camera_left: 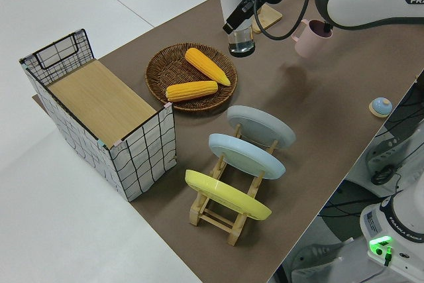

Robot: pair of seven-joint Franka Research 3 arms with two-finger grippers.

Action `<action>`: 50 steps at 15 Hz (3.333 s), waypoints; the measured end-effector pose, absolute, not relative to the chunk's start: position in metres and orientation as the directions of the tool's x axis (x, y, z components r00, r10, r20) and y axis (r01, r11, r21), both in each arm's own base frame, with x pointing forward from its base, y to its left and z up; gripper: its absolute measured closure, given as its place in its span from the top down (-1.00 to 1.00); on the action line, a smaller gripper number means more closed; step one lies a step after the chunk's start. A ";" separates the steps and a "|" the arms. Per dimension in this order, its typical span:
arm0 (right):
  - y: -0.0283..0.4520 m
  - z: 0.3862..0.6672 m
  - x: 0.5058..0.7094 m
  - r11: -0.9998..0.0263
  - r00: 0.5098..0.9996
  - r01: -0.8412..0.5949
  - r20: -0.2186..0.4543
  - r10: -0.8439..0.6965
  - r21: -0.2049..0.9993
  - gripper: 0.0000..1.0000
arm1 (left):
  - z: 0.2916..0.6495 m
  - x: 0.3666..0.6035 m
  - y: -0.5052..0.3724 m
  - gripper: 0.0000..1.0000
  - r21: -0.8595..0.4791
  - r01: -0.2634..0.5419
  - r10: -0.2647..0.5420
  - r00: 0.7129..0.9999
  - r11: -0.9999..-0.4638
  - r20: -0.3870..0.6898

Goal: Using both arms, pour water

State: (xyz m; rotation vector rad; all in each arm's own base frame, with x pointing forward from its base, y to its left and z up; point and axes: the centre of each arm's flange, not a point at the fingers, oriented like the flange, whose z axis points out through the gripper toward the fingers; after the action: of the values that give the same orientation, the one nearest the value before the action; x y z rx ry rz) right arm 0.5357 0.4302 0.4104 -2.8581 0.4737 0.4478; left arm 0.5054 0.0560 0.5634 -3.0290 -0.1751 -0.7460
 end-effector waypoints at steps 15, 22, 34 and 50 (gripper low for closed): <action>0.473 0.359 0.529 -0.897 0.880 -0.410 -0.328 -0.342 -0.163 -0.70 | 0.512 0.471 0.022 0.29 0.027 0.089 0.091 0.868 -0.996 0.489; 0.468 0.383 0.540 -0.894 0.887 -0.409 -0.310 -0.342 -0.182 0.68 | 0.509 0.470 0.019 0.29 0.026 0.085 0.086 0.871 -0.996 0.484; 0.331 0.559 0.556 -0.916 0.922 -0.361 -0.216 -0.321 -0.176 0.99 | 0.482 0.450 -0.067 0.29 0.074 0.005 0.036 0.902 -0.997 0.430; 0.053 0.641 0.563 -1.000 0.996 0.022 -0.081 0.023 -0.018 0.99 | 0.449 0.372 -0.162 0.29 0.073 -0.073 -0.039 0.921 -0.995 0.388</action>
State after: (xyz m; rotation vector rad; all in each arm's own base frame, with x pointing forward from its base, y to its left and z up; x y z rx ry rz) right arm 0.5625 0.0531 0.6413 -3.1214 -0.0355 0.1266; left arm 0.3716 -0.1617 0.4493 -3.1629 0.0924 -0.6363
